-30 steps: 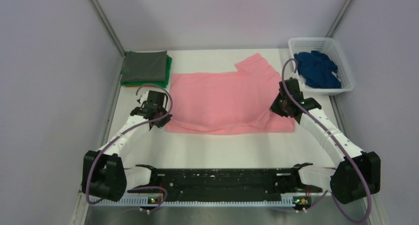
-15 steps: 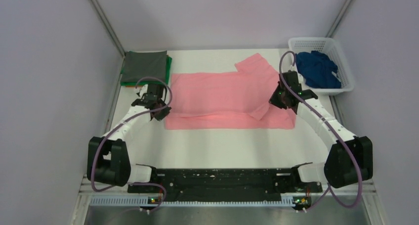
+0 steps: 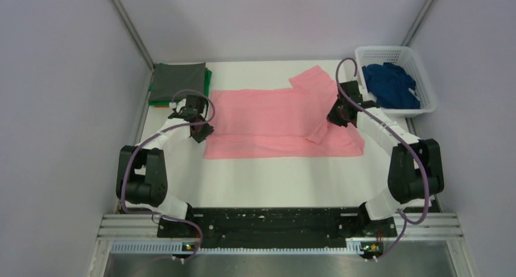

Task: Fold and stack the t-shirts
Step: Fold the flattened tshirt in 1/3 of the way

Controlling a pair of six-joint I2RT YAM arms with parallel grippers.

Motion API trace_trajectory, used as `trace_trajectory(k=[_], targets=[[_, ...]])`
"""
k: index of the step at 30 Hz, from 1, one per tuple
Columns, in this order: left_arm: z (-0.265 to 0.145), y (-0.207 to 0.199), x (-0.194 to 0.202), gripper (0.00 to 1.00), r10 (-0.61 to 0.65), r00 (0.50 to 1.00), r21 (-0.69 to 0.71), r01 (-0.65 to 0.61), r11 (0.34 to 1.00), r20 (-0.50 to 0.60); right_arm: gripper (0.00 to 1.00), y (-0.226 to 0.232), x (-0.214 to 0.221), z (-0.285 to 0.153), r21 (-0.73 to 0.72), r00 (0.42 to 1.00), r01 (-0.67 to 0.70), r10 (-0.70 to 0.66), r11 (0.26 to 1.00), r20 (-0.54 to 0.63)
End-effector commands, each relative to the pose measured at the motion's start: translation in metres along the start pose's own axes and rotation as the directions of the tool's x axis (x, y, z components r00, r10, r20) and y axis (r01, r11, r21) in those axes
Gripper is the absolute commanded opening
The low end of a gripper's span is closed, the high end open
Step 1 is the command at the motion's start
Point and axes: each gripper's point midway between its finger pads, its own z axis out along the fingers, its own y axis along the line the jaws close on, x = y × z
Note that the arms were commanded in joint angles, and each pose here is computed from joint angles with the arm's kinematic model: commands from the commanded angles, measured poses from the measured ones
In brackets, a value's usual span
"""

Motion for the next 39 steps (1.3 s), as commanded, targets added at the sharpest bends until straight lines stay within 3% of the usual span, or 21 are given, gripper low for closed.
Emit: trace_trajectory(k=[1, 3, 4, 5, 7, 8, 11, 16, 21, 28, 39], targets=[[0.003, -0.02, -0.028, 0.46, -0.016, 0.998, 0.037, 0.014, 0.999, 0.067, 0.1, 0.023, -0.045, 0.029, -0.056, 0.99, -0.101, 0.106, 0.993, 0.092], [-0.002, -0.024, -0.037, 0.66, -0.027, 0.996, 0.047, 0.023, 0.999, 0.088, 0.17, 0.037, -0.063, 0.045, -0.093, 0.982, -0.16, 0.168, 0.983, 0.084], [-0.007, -0.026, -0.041, 0.87, -0.031, 0.995, 0.053, 0.026, 0.998, 0.098, 0.3, 0.046, -0.069, 0.05, -0.115, 0.982, -0.166, 0.175, 0.979, 0.069], [-0.014, -0.028, -0.045, 0.97, -0.03, 0.994, 0.063, 0.023, 0.998, 0.108, 0.43, 0.054, -0.075, 0.053, -0.127, 0.984, -0.163, 0.171, 0.978, 0.058], [-0.026, -0.031, -0.051, 0.99, -0.02, 0.993, 0.081, 0.011, 0.997, 0.119, 0.79, 0.063, -0.078, 0.052, -0.135, 0.99, -0.131, 0.137, 0.982, 0.032], [-0.033, -0.033, -0.052, 0.99, -0.007, 0.993, 0.092, -0.004, 0.996, 0.117, 0.85, 0.061, -0.075, 0.05, -0.126, 0.993, -0.111, 0.114, 0.986, 0.02], [-0.043, -0.034, -0.042, 0.99, 0.026, 0.997, 0.117, -0.035, 0.993, 0.072, 0.87, 0.045, -0.055, 0.036, -0.115, 0.997, -0.073, 0.074, 0.991, 0.007], [-0.041, -0.045, 0.001, 0.99, 0.088, 0.994, 0.264, -0.067, 0.962, -0.07, 0.88, 0.021, 0.017, 0.024, -0.194, 0.993, -0.025, 0.002, 0.981, -0.118], [-0.044, -0.036, 0.026, 0.99, 0.111, 0.99, 0.29, -0.081, 0.954, -0.088, 0.88, 0.019, 0.055, 0.025, -0.263, 0.982, 0.017, -0.065, 0.965, -0.175], [-0.044, -0.024, 0.045, 0.99, 0.106, 0.99, 0.326, -0.07, 0.943, -0.094, 0.88, 0.036, 0.063, 0.036, -0.291, 0.981, 0.04, -0.093, 0.956, -0.171], [-0.039, -0.015, 0.05, 0.99, 0.106, 0.989, 0.295, -0.071, 0.953, -0.105, 0.88, 0.077, 0.033, 0.053, -0.33, 0.989, 0.071, -0.109, 0.941, -0.097]])
